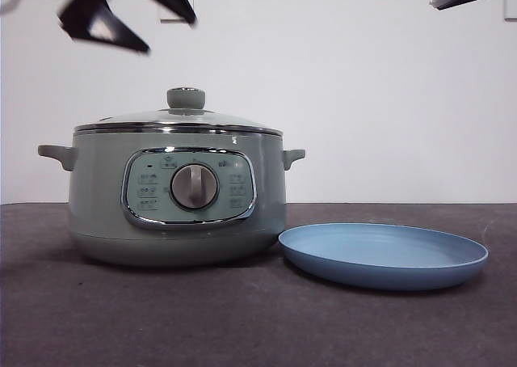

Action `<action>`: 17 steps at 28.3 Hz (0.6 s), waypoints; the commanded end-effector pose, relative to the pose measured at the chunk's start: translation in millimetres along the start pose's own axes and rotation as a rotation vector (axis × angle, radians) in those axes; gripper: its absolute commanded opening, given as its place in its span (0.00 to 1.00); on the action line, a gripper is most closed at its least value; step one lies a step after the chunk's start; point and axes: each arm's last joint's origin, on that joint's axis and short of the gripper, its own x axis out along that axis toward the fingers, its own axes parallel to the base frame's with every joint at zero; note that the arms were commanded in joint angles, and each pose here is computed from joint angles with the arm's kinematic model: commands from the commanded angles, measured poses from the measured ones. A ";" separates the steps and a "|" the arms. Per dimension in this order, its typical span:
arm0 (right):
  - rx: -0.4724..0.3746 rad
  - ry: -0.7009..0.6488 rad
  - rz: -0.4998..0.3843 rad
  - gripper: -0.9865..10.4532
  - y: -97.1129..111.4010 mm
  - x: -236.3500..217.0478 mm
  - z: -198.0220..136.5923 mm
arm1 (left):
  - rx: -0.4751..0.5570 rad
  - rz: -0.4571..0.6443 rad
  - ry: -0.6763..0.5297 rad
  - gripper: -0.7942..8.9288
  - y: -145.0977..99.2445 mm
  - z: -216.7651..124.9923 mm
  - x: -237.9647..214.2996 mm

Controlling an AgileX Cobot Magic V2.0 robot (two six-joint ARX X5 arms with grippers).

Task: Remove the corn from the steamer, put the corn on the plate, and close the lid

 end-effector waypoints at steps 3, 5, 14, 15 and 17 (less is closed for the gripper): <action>-0.009 -0.003 0.002 0.56 0.2 0.4 1.3 | 0.055 0.050 0.049 0.73 -0.4 -10.4 29.3; -0.009 -0.003 0.001 0.56 0.1 0.4 1.3 | 0.075 0.081 0.073 0.73 -0.9 -14.5 37.5; -0.008 -0.003 0.002 0.56 0.2 0.4 1.3 | 0.090 0.139 0.119 0.54 -6.0 -21.9 51.4; -0.009 -0.003 0.002 0.56 0.2 0.4 1.3 | 0.090 0.139 0.121 0.48 -6.0 -22.1 51.3; -0.009 -0.003 0.002 0.56 0.2 0.4 1.3 | 0.087 0.136 0.131 0.34 -6.2 -23.1 51.2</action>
